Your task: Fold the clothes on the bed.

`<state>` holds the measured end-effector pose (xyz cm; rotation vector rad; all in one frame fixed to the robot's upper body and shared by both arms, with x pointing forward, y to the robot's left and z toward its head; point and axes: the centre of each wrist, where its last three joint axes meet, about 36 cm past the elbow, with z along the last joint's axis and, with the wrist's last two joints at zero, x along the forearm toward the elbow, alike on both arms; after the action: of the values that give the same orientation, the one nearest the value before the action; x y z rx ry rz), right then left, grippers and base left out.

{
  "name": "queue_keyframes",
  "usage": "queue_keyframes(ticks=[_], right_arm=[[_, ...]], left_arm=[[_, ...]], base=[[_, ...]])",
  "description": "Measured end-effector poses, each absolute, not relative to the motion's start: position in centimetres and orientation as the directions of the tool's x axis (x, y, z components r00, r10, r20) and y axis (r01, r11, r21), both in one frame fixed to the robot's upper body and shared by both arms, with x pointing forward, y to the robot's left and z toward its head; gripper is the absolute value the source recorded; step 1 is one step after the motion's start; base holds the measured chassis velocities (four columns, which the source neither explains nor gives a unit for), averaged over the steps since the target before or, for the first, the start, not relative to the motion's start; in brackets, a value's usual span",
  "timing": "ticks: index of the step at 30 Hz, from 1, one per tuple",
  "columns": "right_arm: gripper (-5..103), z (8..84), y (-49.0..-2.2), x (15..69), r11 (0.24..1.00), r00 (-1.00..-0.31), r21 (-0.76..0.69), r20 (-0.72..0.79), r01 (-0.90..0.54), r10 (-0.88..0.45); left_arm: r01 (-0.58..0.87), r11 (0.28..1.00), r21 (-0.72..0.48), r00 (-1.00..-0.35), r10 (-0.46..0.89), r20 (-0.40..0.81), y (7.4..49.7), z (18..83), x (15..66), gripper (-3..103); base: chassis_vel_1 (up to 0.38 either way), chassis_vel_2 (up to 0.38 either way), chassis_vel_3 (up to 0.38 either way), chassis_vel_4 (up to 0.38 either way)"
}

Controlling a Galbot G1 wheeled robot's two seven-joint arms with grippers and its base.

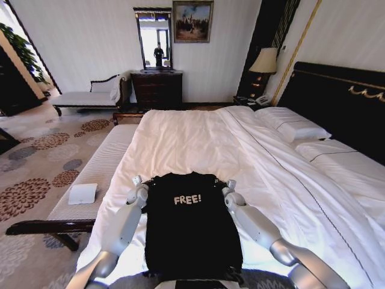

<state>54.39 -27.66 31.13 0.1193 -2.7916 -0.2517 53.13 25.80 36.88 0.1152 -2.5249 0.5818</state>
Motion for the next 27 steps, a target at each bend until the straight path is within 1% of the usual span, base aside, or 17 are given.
queue_keyframes(ticks=[1,2,3,4,5,6,7,8,11,12,13,14,19,20,22,23,27], right_arm=[[21,31.9,-28.1,53.7,0.981,-0.947,0.187,0.302,-0.058,-0.114],[21,31.9,-28.1,53.7,0.981,-0.947,0.187,0.302,-0.058,-0.114],[21,32.8,-28.5,52.6,0.979,-0.952,0.190,0.283,-0.068,-0.121],[32,33.4,-28.7,51.4,0.978,-0.953,0.195,0.273,-0.074,-0.127],[37,33.6,-28.8,50.4,0.977,-0.953,0.198,0.274,-0.076,-0.130],[37,33.7,-28.7,49.2,0.976,-0.951,0.201,0.276,-0.085,-0.140],[37,33.7,-28.7,49.2,0.976,-0.951,0.201,0.276,-0.085,-0.140],[43,33.9,-28.4,48.1,0.974,-0.949,0.203,0.275,-0.099,-0.154],[60,34.5,-27.0,45.0,0.969,-0.942,0.189,0.266,-0.157,-0.204],[60,34.5,-27.0,45.0,0.969,-0.942,0.189,0.266,-0.157,-0.204],[60,34.6,-26.5,44.1,0.968,-0.940,0.179,0.263,-0.175,-0.218],[65,34.5,-26.1,43.4,0.968,-0.938,0.161,0.262,-0.191,-0.229],[86,32.3,-24.6,40.9,0.964,-0.939,-0.002,0.229,-0.264,-0.257],[86,31.7,-24.3,40.4,0.959,-0.939,-0.041,0.219,-0.280,-0.265],[96,30.8,-24.1,39.8,0.942,-0.940,-0.128,0.192,-0.309,-0.282],[96,30.8,-24.1,39.8,0.942,-0.940,-0.128,0.192,-0.309,-0.282],[100,29.4,-24.9,39.1,0.868,-0.929,-0.331,0.136,-0.370,-0.344]], left_arm=[[-0.205,0.900,-0.385,-0.851,0.030,0.524,26.1,37.3,52.3,27],[-0.205,0.900,-0.385,-0.851,0.030,0.524,26.1,37.3,52.3,27],[-0.214,0.895,-0.391,-0.856,0.021,0.517,26.7,37.9,51.2,32],[-0.223,0.890,-0.397,-0.861,0.011,0.508,27.3,38.4,49.4,38],[-0.227,0.888,-0.401,-0.862,0.008,0.508,27.6,38.6,47.9,43],[-0.232,0.882,-0.411,-0.865,0.006,0.501,27.9,39.0,46.1,48],[-0.232,0.882,-0.411,-0.865,0.006,0.501,27.9,39.0,46.1,48],[-0.234,0.876,-0.423,-0.873,0.002,0.487,28.0,39.7,44.7,48],[-0.260,0.847,-0.463,-0.891,-0.026,0.453,28.8,41.6,38.9,65],[-0.260,0.847,-0.463,-0.891,-0.026,0.453,28.8,41.6,38.9,65],[-0.275,0.839,-0.470,-0.893,-0.042,0.449,29.2,42.1,37.4,70],[-0.295,0.832,-0.470,-0.892,-0.063,0.447,29.9,42.5,35.8,70],[-0.360,0.812,-0.460,-0.884,-0.139,0.447,31.9,43.4,31.7,91],[-0.372,0.803,-0.466,-0.882,-0.149,0.447,32.3,43.4,31.0,96],[-0.378,0.784,-0.492,-0.884,-0.149,0.442,32.8,43.3,29.7,99],[-0.378,0.784,-0.492,-0.884,-0.149,0.442,32.8,43.3,29.7,99],[-0.369,0.770,-0.520,-0.893,-0.139,0.428,33.1,43.2,27.8,100]], base=[[0.000,0.000,0.000,0.000],[0.000,0.000,0.000,0.000],[0.000,0.000,0.000,0.000],[0.000,0.000,0.000,0.000],[0.000,0.000,0.000,0.000],[0.000,0.000,0.000,0.000],[0.000,0.000,0.000,0.000],[0.000,0.000,0.000,0.000],[0.000,0.000,0.000,0.000],[0.000,0.000,0.000,0.000],[0.000,0.000,0.000,0.000],[0.000,0.000,0.000,0.000],[0.000,0.000,0.000,0.000],[0.000,0.000,0.000,0.000],[0.000,0.000,0.000,0.000],[0.000,0.000,0.000,0.000],[0.000,0.000,0.000,0.000]])
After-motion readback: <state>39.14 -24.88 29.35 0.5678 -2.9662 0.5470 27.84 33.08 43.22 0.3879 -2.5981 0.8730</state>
